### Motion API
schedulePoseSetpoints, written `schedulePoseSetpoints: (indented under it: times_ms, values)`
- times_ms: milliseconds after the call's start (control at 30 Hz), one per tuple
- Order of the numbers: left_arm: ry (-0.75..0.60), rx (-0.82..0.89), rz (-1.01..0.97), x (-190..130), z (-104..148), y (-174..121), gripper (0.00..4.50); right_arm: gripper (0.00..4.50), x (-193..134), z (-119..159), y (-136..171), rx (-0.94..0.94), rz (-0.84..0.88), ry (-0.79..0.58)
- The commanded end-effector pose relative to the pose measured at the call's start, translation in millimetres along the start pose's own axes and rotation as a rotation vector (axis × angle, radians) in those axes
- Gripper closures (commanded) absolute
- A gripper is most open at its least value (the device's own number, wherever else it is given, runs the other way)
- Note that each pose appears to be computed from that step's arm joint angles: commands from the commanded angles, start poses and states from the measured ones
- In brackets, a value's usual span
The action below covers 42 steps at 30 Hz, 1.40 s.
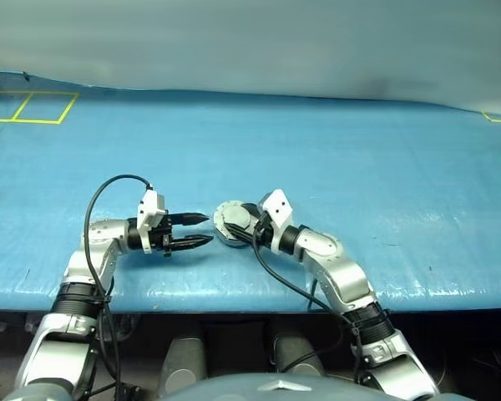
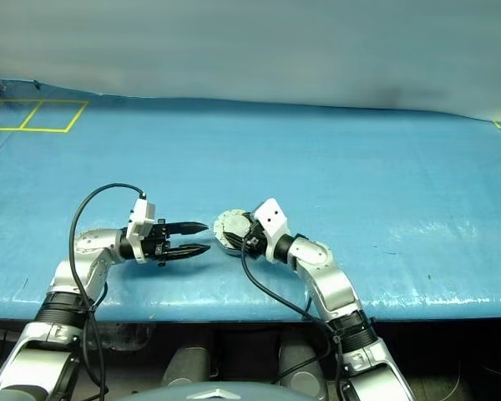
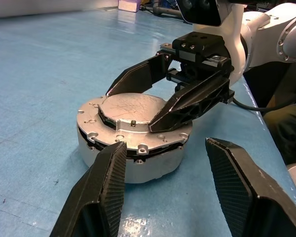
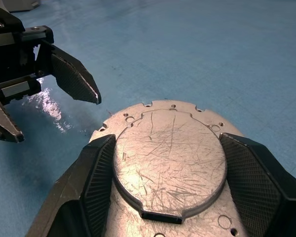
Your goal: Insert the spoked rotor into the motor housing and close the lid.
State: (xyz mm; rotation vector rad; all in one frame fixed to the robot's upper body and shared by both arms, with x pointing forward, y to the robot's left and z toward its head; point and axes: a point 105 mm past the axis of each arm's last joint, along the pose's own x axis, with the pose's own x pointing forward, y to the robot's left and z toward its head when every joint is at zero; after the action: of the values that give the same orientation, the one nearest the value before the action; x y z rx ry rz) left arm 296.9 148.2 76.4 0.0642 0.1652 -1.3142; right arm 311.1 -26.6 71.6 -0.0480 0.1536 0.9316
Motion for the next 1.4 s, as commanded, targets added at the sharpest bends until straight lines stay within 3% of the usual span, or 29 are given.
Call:
schedulePoseSetpoints:
  times_ms: [33,767,867,1067,1400]
  values:
    - [-0.021,0.035,0.008,-4,9,1,1.73,1.46,3,2,2,-0.029,0.005,0.006]
    - [-0.038,-0.032,0.032,11,18,9,1.73,1.46,3,-26,1,-0.08,-0.011,0.112]
    - [-0.04,-0.048,0.045,16,18,14,2.34,1.48,3,-25,1,-0.082,-0.01,0.111]
    - [0.009,-0.045,0.027,23,12,15,4.33,1.48,1,-24,1,-0.089,-0.016,0.11]
    - [0.095,-0.01,0.107,24,-7,23,4.47,1.48,0,-22,-2,-0.1,-0.028,0.103]
